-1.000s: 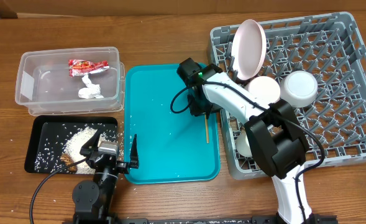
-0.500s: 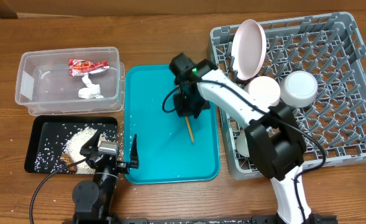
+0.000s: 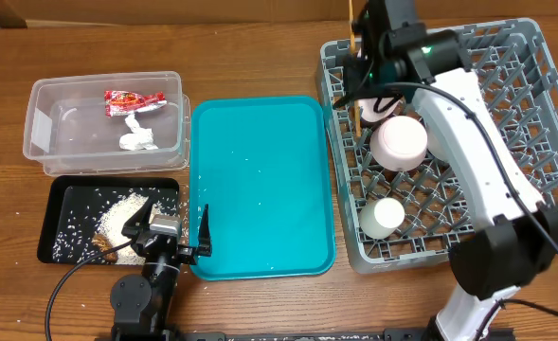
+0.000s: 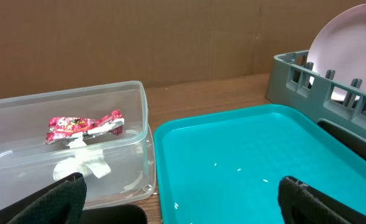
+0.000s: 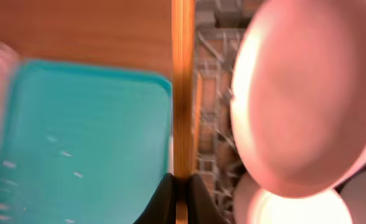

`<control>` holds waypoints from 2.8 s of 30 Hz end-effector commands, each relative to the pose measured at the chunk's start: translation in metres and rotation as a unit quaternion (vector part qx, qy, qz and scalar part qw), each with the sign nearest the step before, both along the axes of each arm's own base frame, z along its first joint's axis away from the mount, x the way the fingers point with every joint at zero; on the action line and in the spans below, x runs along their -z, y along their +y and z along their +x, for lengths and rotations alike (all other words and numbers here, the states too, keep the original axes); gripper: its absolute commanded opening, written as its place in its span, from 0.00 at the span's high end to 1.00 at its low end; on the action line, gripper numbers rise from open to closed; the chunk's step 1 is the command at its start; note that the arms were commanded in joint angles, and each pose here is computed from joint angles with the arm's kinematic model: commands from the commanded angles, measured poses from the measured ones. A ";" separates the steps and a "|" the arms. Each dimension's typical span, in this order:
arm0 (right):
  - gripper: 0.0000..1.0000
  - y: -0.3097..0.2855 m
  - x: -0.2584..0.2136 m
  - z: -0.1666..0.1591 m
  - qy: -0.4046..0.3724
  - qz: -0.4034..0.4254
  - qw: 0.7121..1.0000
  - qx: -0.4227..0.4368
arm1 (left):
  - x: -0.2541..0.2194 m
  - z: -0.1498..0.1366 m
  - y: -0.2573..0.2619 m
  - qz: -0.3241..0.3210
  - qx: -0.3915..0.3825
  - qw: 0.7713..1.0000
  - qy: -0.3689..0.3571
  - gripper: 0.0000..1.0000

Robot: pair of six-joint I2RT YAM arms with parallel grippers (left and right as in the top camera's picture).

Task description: Sort waste into correct bins and load items into the dishwasher

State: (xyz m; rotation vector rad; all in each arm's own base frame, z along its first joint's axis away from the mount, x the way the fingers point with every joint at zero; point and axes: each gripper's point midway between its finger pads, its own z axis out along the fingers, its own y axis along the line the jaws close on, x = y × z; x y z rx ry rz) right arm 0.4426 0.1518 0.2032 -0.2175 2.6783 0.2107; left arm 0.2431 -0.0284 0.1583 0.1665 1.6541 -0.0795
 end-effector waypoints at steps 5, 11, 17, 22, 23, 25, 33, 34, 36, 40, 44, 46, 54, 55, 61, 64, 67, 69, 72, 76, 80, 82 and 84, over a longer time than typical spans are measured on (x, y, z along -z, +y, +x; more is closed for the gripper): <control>0.96 0.001 0.066 -0.017 0.081 -0.043 0.995 -0.038 | 0.000 0.000 0.001 0.004 -0.001 1.000 -0.004 0.00; 0.52 -0.003 0.055 -0.019 0.070 -0.051 0.996 -0.031 | 0.000 0.000 0.001 0.004 -0.001 1.000 -0.004 0.00; 0.36 0.004 -0.017 -0.044 0.007 -0.018 0.999 -0.034 | 0.000 0.000 0.001 0.004 -0.001 1.000 -0.004 0.00; 0.00 0.030 -0.108 -0.096 -0.085 0.057 0.991 -0.080 | 0.000 0.000 0.001 0.004 -0.001 1.000 -0.004 0.00; 0.00 0.032 -0.124 -0.108 -0.104 0.067 0.988 -0.088 | 0.000 0.000 0.001 0.004 -0.001 1.000 -0.004 0.00; 0.00 0.032 -0.154 -0.135 -0.138 0.087 0.981 -0.101 | 0.000 0.000 0.001 0.004 -0.001 1.000 -0.004 0.00; 0.00 0.008 -0.222 -0.225 -0.223 0.136 0.955 -0.137 | 0.000 0.000 0.001 0.004 -0.001 1.000 -0.004 0.00; 0.00 -0.001 -0.226 -0.232 -0.234 0.131 0.955 -0.129 | 0.000 0.000 0.001 0.004 -0.001 1.000 -0.004 0.00; 0.00 -0.018 -0.232 -0.242 -0.253 0.119 0.954 -0.111 | 0.000 0.000 0.001 0.004 -0.001 1.000 -0.004 0.00; 0.00 -0.052 -0.233 -0.260 -0.274 0.085 0.955 -0.073 | 0.000 0.000 0.001 0.004 -0.001 1.000 -0.004 0.00; 0.00 -0.077 -0.236 -0.268 -0.296 0.061 0.952 -0.037 | 0.000 0.000 0.001 0.004 -0.001 1.000 -0.004 0.00; 0.00 -0.089 -0.241 -0.268 -0.314 0.059 0.948 -0.010 | 0.000 0.000 0.001 0.004 -0.001 1.000 -0.004 0.00; 0.00 -0.125 -0.216 -0.247 -0.367 0.047 0.924 0.096 | 0.000 0.000 0.001 0.004 -0.001 1.000 -0.004 0.00; 0.00 -0.127 -0.209 -0.244 -0.372 0.045 0.921 0.104 | 0.000 0.000 0.001 0.004 -0.001 1.000 -0.004 0.00; 0.00 -0.131 -0.153 -0.227 -0.418 0.065 0.898 0.119 | 0.000 0.000 0.001 0.004 -0.001 1.000 -0.004 0.00; 0.00 -0.131 -0.124 -0.226 -0.427 0.069 0.893 0.122 | 0.000 0.000 0.001 0.004 -0.001 1.000 -0.004 0.00; 0.00 -0.134 -0.097 -0.227 -0.431 0.068 0.891 0.127 | 0.000 0.000 0.001 0.004 -0.001 1.000 -0.004 0.00; 0.00 -0.136 -0.077 -0.226 -0.431 0.066 0.890 0.132 | 0.000 0.000 0.001 0.004 -0.001 1.000 -0.004 0.00; 0.00 -0.139 -0.050 -0.224 -0.428 0.062 0.891 0.139 | 0.000 0.000 0.001 0.004 -0.001 1.000 -0.004 0.00; 0.00 -0.140 -0.030 -0.221 -0.440 0.064 0.885 0.140 | 0.000 0.000 0.001 0.004 -0.001 1.000 -0.004 0.00; 0.00 -0.139 -0.019 -0.216 -0.466 0.071 0.871 0.139 | 0.000 0.000 0.001 0.004 -0.001 1.000 -0.004 0.00; 0.00 -0.139 -0.013 -0.215 -0.478 0.074 0.864 0.139 | 0.000 0.000 0.001 0.004 -0.001 1.000 -0.004 0.00; 0.00 -0.139 -0.006 -0.212 -0.488 0.076 0.859 0.139 | 0.000 0.000 0.001 0.004 -0.001 1.000 -0.004 0.00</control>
